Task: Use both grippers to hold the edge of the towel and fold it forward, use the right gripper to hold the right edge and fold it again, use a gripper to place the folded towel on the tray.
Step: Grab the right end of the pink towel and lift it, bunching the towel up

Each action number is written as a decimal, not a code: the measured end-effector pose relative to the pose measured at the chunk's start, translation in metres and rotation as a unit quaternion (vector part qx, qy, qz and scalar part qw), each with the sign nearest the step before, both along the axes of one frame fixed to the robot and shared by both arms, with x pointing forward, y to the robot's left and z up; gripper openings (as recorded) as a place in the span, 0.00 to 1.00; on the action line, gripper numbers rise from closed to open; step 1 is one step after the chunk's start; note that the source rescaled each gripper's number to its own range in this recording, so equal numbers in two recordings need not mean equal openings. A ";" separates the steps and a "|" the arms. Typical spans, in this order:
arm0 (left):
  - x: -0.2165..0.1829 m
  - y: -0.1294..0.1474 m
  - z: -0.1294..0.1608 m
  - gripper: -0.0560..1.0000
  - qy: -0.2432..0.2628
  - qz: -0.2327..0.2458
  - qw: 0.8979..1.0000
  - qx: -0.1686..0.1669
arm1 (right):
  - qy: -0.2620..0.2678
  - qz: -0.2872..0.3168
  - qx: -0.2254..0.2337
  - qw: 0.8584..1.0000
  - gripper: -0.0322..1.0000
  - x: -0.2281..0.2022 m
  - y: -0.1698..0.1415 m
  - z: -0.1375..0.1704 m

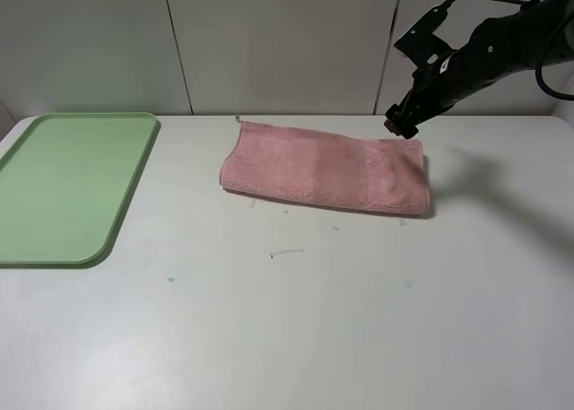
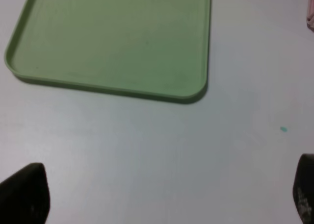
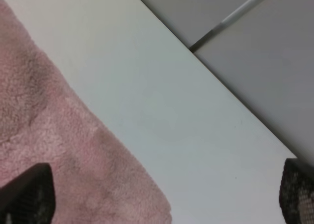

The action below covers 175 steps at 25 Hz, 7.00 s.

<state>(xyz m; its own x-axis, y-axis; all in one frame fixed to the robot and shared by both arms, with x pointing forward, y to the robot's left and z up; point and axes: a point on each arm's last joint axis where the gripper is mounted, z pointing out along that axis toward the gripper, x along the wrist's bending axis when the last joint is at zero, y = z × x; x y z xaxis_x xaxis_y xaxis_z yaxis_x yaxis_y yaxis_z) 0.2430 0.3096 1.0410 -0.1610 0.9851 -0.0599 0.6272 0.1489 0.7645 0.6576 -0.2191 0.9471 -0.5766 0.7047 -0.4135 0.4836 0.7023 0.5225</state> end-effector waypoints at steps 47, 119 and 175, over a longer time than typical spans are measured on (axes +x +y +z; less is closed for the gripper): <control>0.000 0.000 0.000 1.00 0.000 0.000 1.000 0.000 | 0.203 -0.410 0.235 0.858 1.00 -0.008 -0.060 -0.069; 0.000 0.000 0.000 1.00 0.000 0.000 1.000 0.000 | 0.307 -0.376 0.184 0.855 0.09 -0.031 -0.017 -0.065; 0.000 0.000 0.000 1.00 0.000 0.000 1.000 0.000 | 0.277 -0.402 0.174 0.855 0.09 -0.082 -0.070 0.044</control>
<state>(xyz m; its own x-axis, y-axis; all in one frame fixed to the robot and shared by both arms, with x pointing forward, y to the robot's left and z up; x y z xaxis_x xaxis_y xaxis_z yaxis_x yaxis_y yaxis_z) 0.2431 0.3096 1.0410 -0.1604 0.9853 -0.0593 0.6271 0.1481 0.7647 0.5757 -0.2888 0.9910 0.1120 0.9904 0.0814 0.9781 -0.1244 0.1669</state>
